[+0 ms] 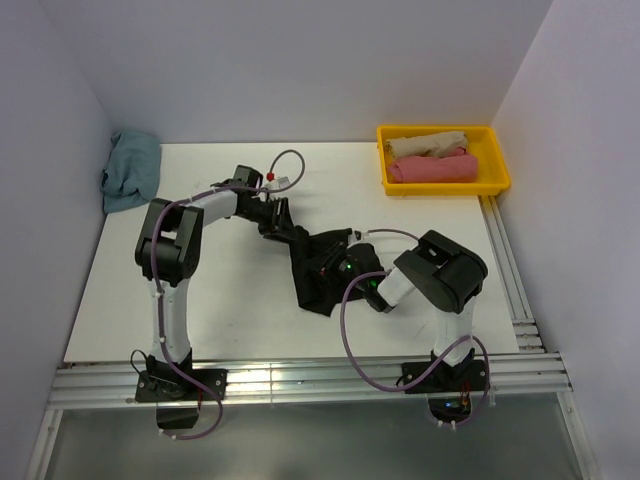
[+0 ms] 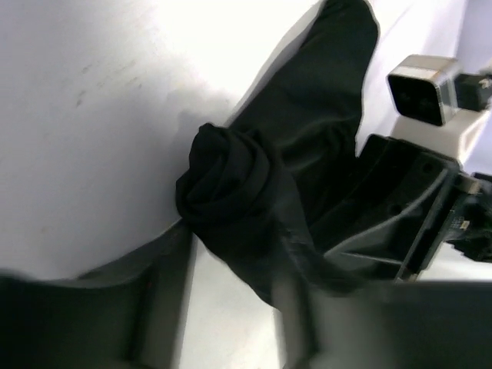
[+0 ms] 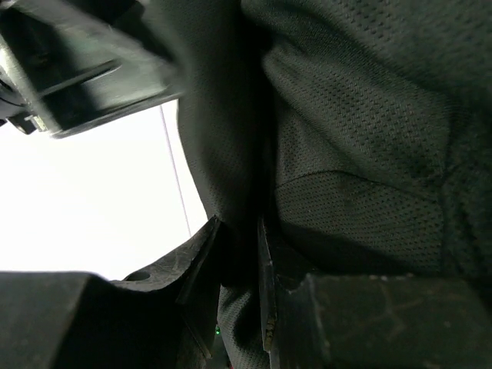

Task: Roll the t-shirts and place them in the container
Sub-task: Roll the tshirt

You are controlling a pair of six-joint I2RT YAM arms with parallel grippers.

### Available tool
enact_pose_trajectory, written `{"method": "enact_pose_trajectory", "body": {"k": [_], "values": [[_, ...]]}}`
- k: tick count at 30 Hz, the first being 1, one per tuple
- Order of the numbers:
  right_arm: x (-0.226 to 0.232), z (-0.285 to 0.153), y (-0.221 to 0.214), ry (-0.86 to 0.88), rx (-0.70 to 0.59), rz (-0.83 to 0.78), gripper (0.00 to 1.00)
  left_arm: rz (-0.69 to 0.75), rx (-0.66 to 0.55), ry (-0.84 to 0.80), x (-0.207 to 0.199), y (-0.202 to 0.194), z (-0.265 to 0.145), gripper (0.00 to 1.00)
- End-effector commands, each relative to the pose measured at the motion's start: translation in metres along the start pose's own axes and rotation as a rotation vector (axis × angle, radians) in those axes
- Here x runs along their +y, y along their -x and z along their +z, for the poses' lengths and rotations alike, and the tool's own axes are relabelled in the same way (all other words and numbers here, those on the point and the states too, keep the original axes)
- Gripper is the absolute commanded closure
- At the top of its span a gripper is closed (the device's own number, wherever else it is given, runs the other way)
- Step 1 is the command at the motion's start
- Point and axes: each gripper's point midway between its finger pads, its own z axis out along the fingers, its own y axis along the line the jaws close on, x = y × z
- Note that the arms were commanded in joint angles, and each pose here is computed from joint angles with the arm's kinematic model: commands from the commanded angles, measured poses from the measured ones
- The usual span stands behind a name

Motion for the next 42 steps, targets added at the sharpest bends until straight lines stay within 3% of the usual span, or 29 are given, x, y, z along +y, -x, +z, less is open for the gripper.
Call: {"method": "enact_pose_trajectory", "body": {"k": [1, 3, 6, 11, 12, 15, 25, 31, 42], "values": [[-0.035, -0.006, -0.013, -0.102, 0.059, 0.019, 0.72, 0.044, -0.007, 0.045, -0.004, 0.010, 0.012, 0.57], [-0.035, -0.004, -0.012, -0.105, 0.063, 0.004, 0.72, 0.028, 0.009, 0.098, 0.001, 0.011, 0.013, 0.83], [-0.035, -0.002, -0.012, -0.131, 0.068, -0.045, 0.68, 0.033, 0.015, 0.172, 0.000, 0.016, 0.011, 1.00], [-0.044, -0.009, 0.000, -0.295, 0.022, -0.203, 0.51, 0.073, 0.024, 0.276, -0.009, 0.024, 0.004, 1.00], [-0.032, -0.012, 0.015, -0.306, -0.053, -0.242, 0.48, 0.074, 0.028, 0.303, -0.007, 0.024, 0.004, 1.00], [-0.021, -0.023, 0.027, -0.383, -0.122, -0.341, 0.43, 0.084, 0.052, 0.368, -0.004, 0.021, 0.006, 1.00], [0.028, -0.041, 0.045, -0.505, -0.269, -0.583, 0.41, 0.105, 0.107, 0.476, 0.000, 0.014, 0.015, 1.00], [0.055, -0.020, 0.037, -0.521, -0.282, -0.690, 0.41, 0.113, 0.121, 0.488, -0.002, 0.014, 0.020, 1.00], [0.042, 0.011, 0.017, -0.673, -0.281, -0.825, 0.43, 0.117, 0.134, 0.480, -0.004, 0.012, 0.024, 1.00]]}}
